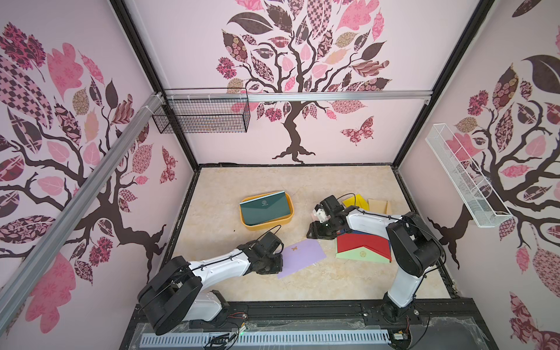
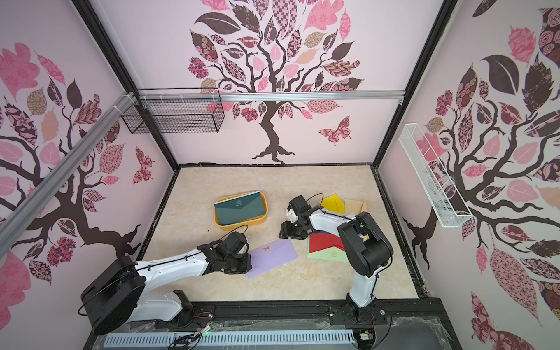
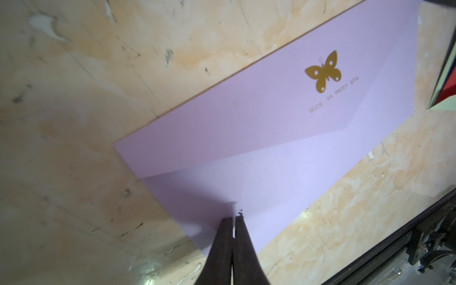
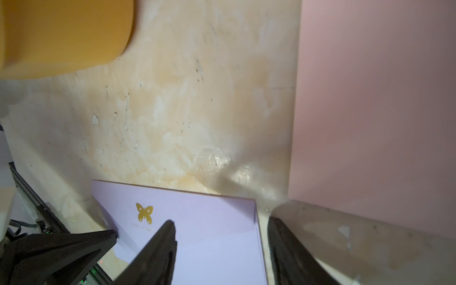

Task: Put the sealed envelopes into the storage box
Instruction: Pick up the envelope from the center of the board.

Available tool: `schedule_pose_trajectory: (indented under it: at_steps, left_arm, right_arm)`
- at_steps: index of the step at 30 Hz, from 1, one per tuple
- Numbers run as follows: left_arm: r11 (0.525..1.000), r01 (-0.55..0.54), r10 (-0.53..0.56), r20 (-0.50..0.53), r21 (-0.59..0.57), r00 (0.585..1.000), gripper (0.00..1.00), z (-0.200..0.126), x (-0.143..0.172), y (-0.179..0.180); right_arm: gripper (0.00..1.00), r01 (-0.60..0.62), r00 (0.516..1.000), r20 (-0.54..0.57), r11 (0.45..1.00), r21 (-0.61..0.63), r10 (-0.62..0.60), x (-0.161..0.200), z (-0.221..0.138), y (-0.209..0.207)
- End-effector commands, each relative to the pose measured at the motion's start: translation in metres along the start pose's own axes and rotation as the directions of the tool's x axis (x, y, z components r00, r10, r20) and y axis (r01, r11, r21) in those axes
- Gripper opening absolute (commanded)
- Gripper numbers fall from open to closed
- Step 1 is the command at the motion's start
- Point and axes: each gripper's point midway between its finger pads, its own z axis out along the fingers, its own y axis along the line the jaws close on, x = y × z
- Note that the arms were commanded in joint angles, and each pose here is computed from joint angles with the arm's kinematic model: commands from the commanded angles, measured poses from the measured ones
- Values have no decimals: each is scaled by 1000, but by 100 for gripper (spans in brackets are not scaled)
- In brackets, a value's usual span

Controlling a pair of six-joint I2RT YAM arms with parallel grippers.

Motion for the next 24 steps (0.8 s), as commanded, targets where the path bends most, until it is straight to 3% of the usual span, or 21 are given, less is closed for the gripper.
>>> schedule_pose_trajectory:
  at_steps: [1, 8, 17, 20, 24]
  left_arm:
    - [984, 8, -10, -12, -180, 1000, 8, 7, 10, 42]
    - [983, 1, -4, -16, -181, 1000, 8, 7, 10, 42]
    - [983, -1, -3, -20, -182, 1000, 7, 9, 12, 44]
    - [983, -2, -2, -21, -181, 1000, 6, 11, 13, 45]
    - [984, -1, -3, -22, -178, 1000, 5, 10, 14, 45]
  right_arm:
    - [63, -27, 999, -46, 998, -52, 24, 13, 2, 8]
    - [63, -46, 997, -61, 987, -151, 37, 15, -8, 28]
    - [63, -10, 1000, -3, 975, -221, 9, 7, -34, 51]
    - [62, 6, 1000, 23, 982, -189, -2, 4, -35, 45]
    - [62, 2, 1000, 30, 999, -47, -1, 0, -28, 20]
